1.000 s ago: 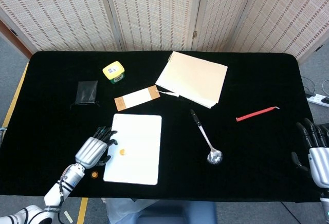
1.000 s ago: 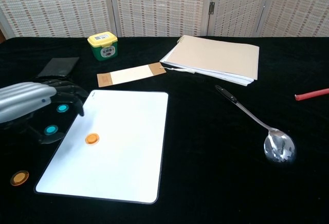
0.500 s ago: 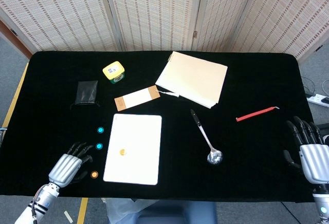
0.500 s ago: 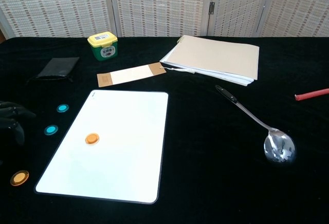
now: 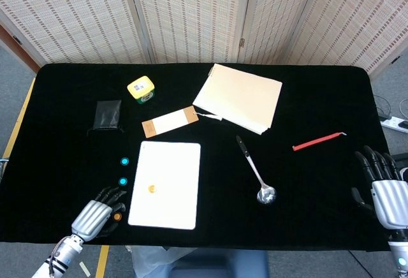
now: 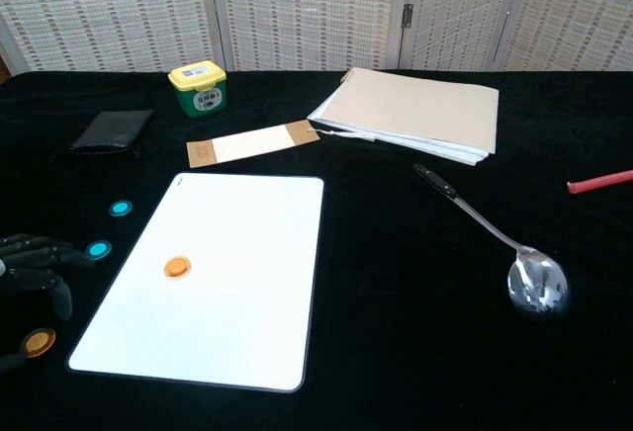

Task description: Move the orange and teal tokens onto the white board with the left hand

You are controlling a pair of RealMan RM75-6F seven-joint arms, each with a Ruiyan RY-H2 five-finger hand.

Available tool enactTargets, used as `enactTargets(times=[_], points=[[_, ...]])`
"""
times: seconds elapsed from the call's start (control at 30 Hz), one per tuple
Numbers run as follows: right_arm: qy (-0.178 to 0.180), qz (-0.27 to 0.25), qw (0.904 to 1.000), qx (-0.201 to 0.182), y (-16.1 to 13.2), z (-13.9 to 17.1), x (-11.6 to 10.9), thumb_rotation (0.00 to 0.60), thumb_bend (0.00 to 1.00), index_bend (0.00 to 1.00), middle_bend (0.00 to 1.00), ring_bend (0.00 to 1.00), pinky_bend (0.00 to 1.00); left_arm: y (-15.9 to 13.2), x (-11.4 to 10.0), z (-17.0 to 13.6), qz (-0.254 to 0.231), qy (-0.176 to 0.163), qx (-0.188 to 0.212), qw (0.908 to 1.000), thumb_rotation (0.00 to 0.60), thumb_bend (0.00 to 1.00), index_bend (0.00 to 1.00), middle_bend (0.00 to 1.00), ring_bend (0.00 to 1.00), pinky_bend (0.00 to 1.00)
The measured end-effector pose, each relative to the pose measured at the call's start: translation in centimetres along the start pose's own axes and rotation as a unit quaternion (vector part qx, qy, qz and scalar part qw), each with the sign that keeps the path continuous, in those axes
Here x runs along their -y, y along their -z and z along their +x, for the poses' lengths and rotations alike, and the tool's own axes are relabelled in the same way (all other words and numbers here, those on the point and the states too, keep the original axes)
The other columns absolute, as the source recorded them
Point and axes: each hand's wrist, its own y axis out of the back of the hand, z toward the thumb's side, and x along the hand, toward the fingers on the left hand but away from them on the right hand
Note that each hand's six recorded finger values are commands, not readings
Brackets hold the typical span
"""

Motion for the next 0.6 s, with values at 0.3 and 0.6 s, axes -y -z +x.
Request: enactTargets(times=[0.3,0.6], points=[[0.003,-0.001,1.0,0.007,0.45,0.33,-0.12,0.6,0.43,0.0,0.0,0.0,0.0,0.09,0.77,0.54,0.007,0.012,-0.006,0.9999,0.6,0.4,0.42,0.14,0.01,0.0],[0.002,0.0,1.0,0.005,0.37,0.34,-0.1,0.6,0.43,0.0,0.0,0.0,0.0,0.53,0.98,0.27,0.01,0.011,-0.015,0.9998,0.6,0.4,0.43,0.14,0.01,0.0]])
